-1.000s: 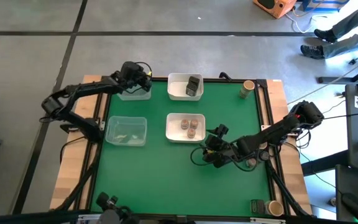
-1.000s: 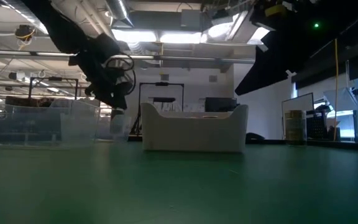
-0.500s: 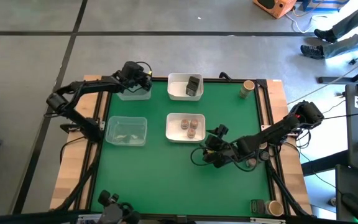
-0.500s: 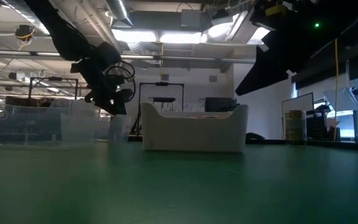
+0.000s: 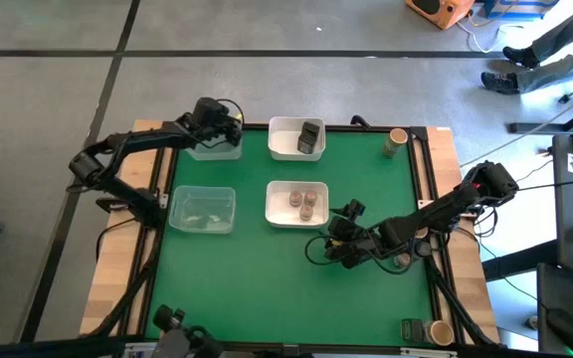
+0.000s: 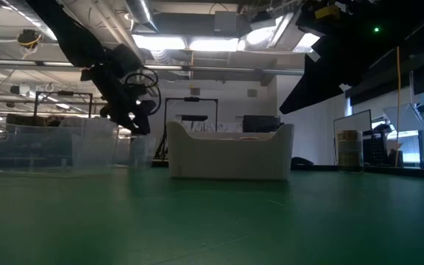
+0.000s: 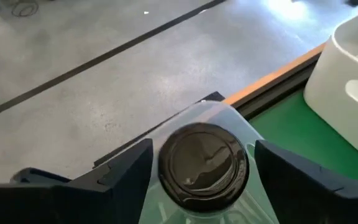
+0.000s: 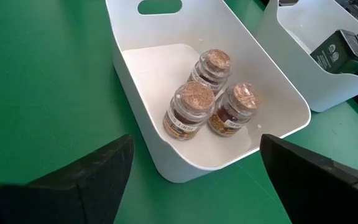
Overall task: Sort spices by type
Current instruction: Put the center green seasoning bottle into the top transparent bin, then move the green seasoning bottle to the center of the table
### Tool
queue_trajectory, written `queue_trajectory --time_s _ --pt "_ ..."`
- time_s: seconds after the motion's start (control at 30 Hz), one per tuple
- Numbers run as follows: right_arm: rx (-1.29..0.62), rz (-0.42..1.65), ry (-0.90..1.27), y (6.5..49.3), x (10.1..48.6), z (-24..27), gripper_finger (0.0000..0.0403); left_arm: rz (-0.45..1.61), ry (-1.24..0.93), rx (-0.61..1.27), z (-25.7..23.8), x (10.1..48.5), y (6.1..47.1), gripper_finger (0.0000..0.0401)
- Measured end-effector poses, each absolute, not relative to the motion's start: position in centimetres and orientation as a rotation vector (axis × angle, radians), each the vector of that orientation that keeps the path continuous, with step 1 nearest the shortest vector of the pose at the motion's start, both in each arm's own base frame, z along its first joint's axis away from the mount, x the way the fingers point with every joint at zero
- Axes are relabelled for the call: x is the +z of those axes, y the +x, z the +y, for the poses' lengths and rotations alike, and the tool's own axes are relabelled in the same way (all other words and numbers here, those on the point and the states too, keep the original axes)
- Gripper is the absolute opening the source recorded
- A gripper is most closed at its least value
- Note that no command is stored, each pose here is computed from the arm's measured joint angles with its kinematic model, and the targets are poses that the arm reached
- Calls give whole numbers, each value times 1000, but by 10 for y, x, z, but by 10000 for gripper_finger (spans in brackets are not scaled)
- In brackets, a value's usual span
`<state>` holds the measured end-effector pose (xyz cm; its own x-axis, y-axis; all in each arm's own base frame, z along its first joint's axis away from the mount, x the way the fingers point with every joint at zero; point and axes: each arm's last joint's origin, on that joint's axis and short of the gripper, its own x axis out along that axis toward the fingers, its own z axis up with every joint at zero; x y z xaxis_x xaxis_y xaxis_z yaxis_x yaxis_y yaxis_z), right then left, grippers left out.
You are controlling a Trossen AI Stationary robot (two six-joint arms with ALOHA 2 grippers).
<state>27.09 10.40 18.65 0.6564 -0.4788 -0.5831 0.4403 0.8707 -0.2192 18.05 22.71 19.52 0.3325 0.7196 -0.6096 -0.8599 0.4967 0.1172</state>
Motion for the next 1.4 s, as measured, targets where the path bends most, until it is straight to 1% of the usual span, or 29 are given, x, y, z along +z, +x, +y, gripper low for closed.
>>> queue_trajectory --time_s 0.13,0.27,0.43,0.53,0.7,0.87,1.1,1.27,1.4 --pt "-517 679 -56 271 186 104 347 643 -216 1042 222 213 177 270" --pt "-472 703 -27 271 186 106 347 607 -194 1036 212 235 172 269" --pt "-408 738 8 272 185 108 347 529 -135 985 186 264 170 265" --pt "-384 752 18 272 184 109 347 469 -113 881 166 278 173 265" --pt "-351 768 38 273 187 110 347 400 -108 627 127 293 186 265" --pt "-288 812 83 266 213 115 347 420 -108 445 90 289 203 265" --pt "-317 971 197 223 254 114 346 449 -115 260 48 267 217 265" --pt "-352 1066 377 188 280 112 346 402 -135 194 30 257 221 265" --pt "-392 1165 579 165 288 112 346 386 -137 179 23 253 221 265"
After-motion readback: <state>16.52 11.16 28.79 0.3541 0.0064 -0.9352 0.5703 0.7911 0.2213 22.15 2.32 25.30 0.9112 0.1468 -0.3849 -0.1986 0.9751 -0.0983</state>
